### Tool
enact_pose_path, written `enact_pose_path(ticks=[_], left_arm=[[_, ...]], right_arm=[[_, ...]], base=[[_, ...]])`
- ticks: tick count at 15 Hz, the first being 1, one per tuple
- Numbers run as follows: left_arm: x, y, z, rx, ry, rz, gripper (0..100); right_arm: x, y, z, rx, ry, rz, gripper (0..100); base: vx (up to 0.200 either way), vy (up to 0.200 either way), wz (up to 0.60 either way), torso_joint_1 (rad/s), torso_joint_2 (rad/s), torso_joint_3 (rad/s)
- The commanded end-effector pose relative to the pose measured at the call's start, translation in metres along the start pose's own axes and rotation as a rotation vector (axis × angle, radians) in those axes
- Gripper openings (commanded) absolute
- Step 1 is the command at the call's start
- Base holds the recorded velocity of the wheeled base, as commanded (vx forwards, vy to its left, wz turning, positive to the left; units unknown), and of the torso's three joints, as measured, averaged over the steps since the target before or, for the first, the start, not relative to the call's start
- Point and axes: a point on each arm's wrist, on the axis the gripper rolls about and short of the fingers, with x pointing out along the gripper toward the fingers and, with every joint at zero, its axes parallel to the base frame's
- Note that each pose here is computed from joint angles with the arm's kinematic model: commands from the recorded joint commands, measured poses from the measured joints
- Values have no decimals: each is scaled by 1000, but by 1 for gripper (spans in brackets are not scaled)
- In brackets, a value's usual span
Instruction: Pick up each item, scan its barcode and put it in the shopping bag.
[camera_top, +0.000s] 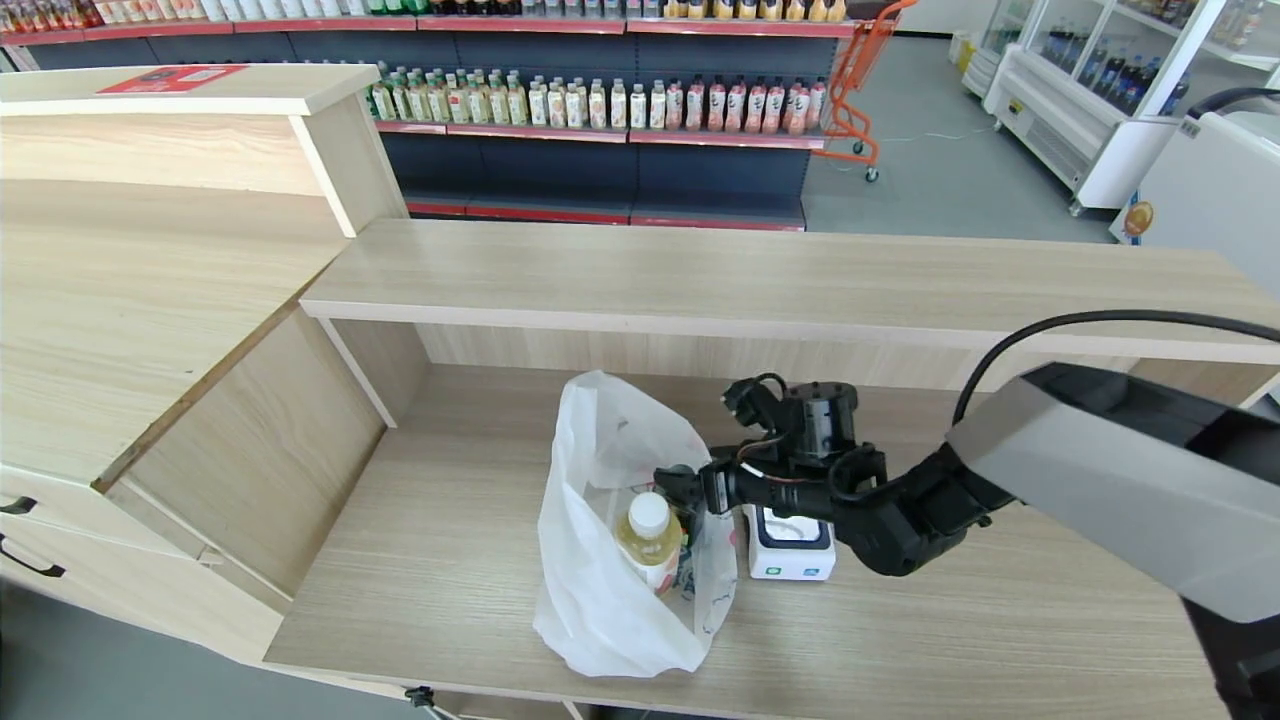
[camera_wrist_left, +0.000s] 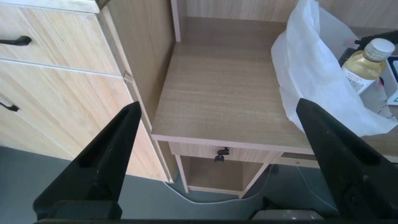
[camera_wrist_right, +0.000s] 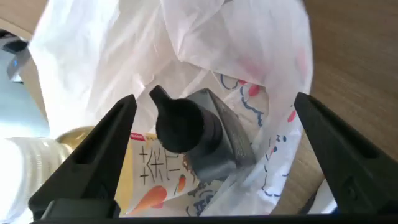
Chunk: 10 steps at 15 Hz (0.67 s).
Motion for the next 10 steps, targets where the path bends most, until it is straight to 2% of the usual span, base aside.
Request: enact_pose_path(ticks=[1, 4, 5, 6, 7, 8, 10], left_arm=[[0, 0, 0, 0, 0, 0, 100], [0, 0, 0, 0, 0, 0, 100], [0, 0, 0, 0, 0, 0, 100], [0, 0, 0, 0, 0, 0, 100], [0, 0, 0, 0, 0, 0, 100], [0, 0, 0, 0, 0, 0, 100], [0, 0, 0, 0, 0, 0, 100]], right_arm=[[-39, -2, 26, 38, -46, -30, 100], [-113, 17, 44, 172, -74, -46, 100], [-159, 32, 50, 223, -102, -48, 100], [-192, 40, 50, 223, -123, -65, 100], [-225, 45, 49, 212, -161, -94, 100], [-252, 46, 42, 157, -159, -142, 100], [-299, 48, 18, -4, -156, -287, 100]], base=[[0, 0, 0, 0, 0, 0], [0, 0, 0, 0, 0, 0], [0, 0, 0, 0, 0, 0], [0, 0, 0, 0, 0, 0], [0, 0, 0, 0, 0, 0], [0, 0, 0, 0, 0, 0], [0, 0, 0, 0, 0, 0]])
